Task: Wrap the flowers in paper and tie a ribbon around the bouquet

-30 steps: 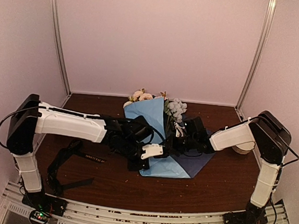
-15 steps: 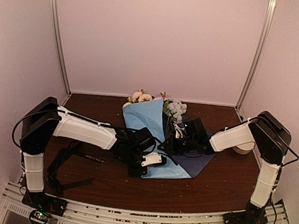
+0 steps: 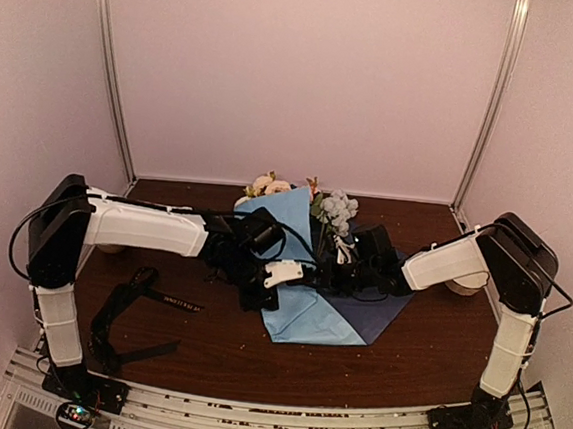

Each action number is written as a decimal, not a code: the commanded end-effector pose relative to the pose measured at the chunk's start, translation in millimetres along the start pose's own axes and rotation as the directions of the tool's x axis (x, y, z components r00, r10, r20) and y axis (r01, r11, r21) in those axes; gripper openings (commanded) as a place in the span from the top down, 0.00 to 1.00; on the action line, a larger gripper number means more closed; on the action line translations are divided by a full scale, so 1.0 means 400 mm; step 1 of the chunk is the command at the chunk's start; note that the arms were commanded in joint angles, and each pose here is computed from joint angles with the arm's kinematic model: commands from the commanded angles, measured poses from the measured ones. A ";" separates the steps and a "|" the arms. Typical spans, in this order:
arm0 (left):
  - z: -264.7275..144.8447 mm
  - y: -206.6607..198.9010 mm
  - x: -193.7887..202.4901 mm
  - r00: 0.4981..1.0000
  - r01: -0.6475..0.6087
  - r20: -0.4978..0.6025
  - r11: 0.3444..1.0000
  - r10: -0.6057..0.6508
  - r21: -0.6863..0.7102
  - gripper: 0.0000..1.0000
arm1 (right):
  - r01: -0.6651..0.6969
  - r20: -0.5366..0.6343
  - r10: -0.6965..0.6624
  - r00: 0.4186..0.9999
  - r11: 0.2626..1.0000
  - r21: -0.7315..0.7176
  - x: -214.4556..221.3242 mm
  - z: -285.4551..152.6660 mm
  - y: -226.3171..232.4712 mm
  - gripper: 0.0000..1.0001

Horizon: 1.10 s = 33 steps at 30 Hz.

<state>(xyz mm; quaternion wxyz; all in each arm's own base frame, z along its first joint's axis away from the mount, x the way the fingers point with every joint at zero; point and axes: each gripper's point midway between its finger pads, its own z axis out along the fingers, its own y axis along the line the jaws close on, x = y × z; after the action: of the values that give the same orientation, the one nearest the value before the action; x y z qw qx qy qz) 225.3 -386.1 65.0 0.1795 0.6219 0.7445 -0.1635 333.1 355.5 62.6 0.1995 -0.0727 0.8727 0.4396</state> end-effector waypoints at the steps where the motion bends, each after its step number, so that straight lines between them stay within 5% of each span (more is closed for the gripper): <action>1: 0.037 0.072 -0.019 0.998 0.058 0.020 0.998 -0.057 -0.035 0.93 | 0.005 0.018 -0.005 1.000 1.000 0.006 -0.011 0.000 -0.005 1.00; 8: 0.133 -0.027 0.031 0.998 0.018 -0.058 0.997 -0.014 0.074 0.90 | 0.013 0.023 -0.014 1.000 1.000 0.009 -0.025 0.000 0.006 0.94; 22: 0.157 -0.044 0.052 0.997 0.044 -0.070 0.994 -0.038 0.099 0.88 | 0.013 0.038 -0.015 0.999 0.999 0.050 0.028 -0.131 0.036 0.61; 33: 0.159 -0.047 0.052 0.997 0.046 -0.063 0.994 -0.039 0.104 0.86 | -0.110 -0.036 0.109 0.993 0.993 -0.043 0.119 -0.079 0.037 0.62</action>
<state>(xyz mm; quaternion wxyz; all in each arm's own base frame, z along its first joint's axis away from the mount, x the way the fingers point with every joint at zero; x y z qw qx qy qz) 218.0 -409.4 19.6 0.1504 0.6207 0.7463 -0.1876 276.1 328.5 70.3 0.1693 -0.0497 0.8841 0.4327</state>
